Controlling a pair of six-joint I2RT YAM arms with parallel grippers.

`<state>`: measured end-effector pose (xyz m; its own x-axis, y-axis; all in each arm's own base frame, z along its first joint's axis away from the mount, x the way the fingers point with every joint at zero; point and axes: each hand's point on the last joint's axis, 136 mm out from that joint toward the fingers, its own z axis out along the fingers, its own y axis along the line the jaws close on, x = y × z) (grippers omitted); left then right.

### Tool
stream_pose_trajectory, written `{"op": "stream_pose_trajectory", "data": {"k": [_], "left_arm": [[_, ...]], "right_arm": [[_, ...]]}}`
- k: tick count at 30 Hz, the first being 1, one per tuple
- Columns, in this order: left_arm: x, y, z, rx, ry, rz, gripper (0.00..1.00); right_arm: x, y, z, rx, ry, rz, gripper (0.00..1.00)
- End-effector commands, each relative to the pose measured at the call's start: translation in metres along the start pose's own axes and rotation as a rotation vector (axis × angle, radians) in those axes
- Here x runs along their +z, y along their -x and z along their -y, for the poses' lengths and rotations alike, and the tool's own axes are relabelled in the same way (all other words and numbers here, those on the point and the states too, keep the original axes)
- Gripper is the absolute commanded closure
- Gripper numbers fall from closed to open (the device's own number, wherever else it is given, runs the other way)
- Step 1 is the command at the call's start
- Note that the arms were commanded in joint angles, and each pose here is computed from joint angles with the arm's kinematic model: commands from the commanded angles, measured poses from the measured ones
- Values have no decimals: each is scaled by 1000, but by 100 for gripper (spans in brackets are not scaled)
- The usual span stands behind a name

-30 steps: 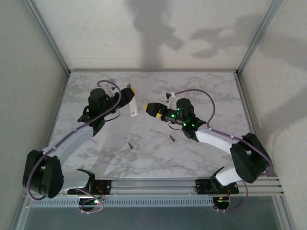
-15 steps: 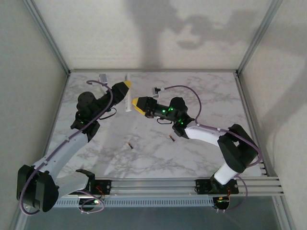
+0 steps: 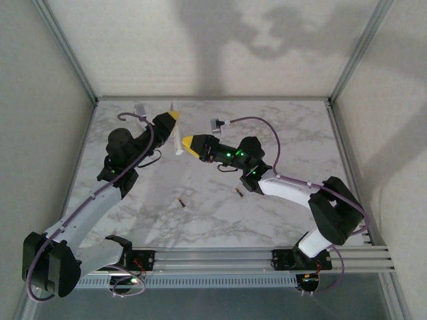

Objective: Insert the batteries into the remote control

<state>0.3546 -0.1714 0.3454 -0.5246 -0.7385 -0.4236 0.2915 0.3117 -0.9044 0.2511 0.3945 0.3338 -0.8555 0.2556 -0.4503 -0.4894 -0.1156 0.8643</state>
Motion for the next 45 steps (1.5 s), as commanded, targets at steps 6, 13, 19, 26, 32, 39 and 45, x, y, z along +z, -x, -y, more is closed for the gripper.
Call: {"op": "stream_pose_trajectory", "data": {"k": [6,13,19,26,32,39,45], "left_arm": [[-1,9,14,-65,-38,37,51],[0,11,23,-95,-61,34,50],[-4,14,32,-102,-79,45,50],[-7,17,37,-101,-88,58,50],[-8,18,35,-100,-79,68,50],[-9,19,31,-94,-63,74,44],[-14,25,18,-47,37,114,1]], "right_arm": [[11,1,-31,-52,96,-28,1],[25,-7,-29,-25,124,-63,3],[32,-7,-29,-10,140,-71,4],[32,-6,-26,15,148,-56,12],[30,-5,-20,36,128,-36,31],[29,-4,-21,35,121,-26,42],[24,-7,-3,11,-11,-39,39]]}}
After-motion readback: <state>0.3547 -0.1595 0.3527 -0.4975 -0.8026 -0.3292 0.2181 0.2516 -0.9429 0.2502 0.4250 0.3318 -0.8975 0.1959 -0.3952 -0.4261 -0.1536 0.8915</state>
